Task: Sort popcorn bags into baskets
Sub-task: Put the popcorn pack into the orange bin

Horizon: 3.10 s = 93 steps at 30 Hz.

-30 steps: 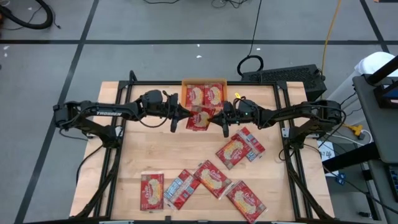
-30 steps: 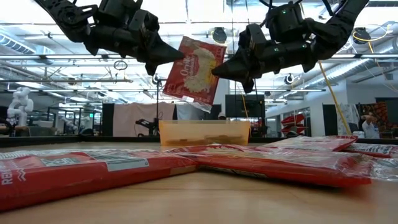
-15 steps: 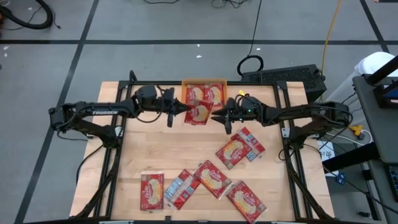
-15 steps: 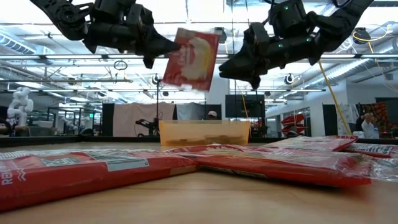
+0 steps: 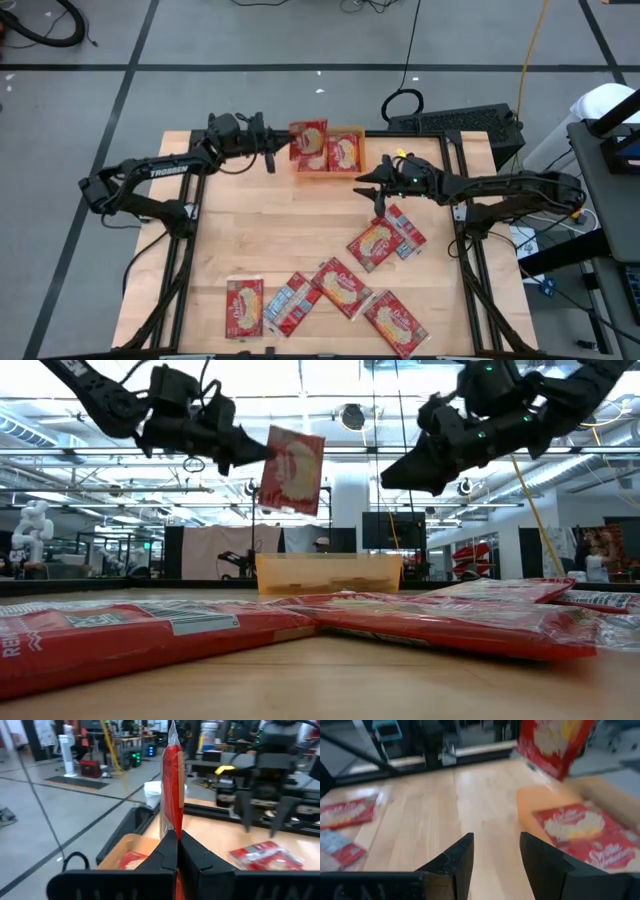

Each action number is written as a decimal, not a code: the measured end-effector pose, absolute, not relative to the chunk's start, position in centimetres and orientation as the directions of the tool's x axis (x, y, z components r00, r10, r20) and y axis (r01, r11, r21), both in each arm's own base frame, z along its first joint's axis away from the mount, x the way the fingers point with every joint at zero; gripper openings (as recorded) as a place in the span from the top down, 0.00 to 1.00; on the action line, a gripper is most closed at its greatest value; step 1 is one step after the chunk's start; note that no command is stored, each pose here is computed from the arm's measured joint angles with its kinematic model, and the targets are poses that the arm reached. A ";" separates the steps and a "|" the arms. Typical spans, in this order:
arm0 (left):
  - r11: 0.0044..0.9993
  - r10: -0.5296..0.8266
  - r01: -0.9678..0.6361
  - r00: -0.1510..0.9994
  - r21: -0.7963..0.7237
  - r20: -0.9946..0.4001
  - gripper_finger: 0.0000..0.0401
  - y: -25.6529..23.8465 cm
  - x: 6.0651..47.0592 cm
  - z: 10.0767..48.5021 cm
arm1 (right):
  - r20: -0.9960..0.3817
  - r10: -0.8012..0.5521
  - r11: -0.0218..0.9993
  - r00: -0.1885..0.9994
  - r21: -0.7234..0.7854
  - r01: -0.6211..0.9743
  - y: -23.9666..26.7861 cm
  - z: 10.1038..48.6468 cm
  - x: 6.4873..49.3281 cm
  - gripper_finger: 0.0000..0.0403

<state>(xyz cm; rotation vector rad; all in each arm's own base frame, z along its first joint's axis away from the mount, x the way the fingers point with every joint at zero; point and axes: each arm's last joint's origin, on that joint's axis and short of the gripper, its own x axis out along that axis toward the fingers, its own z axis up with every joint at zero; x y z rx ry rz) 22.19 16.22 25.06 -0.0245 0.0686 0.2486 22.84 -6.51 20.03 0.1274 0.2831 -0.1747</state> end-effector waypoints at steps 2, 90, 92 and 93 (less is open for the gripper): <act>0.963 0.259 -0.264 0.961 -0.047 -0.094 1.00 16.9 22.3 24.3 | -0.245 -0.157 0.978 0.957 0.098 0.185 -6.4 19.5 22.3 0.63; 0.986 0.112 -0.148 0.928 -0.075 -0.356 0.72 2.2 29.7 19.0 | -0.829 -0.001 0.761 0.559 0.363 0.539 0.0 15.9 17.9 0.63; 0.987 0.114 -0.149 0.925 -0.069 -0.364 0.72 1.8 29.7 18.9 | -0.838 -0.016 0.722 0.546 0.368 0.586 0.0 16.2 17.4 0.63; 0.987 0.114 -0.148 0.926 -0.067 -0.360 0.72 1.6 29.7 18.9 | -0.839 -0.022 0.712 0.544 0.369 0.598 0.0 16.3 17.2 0.63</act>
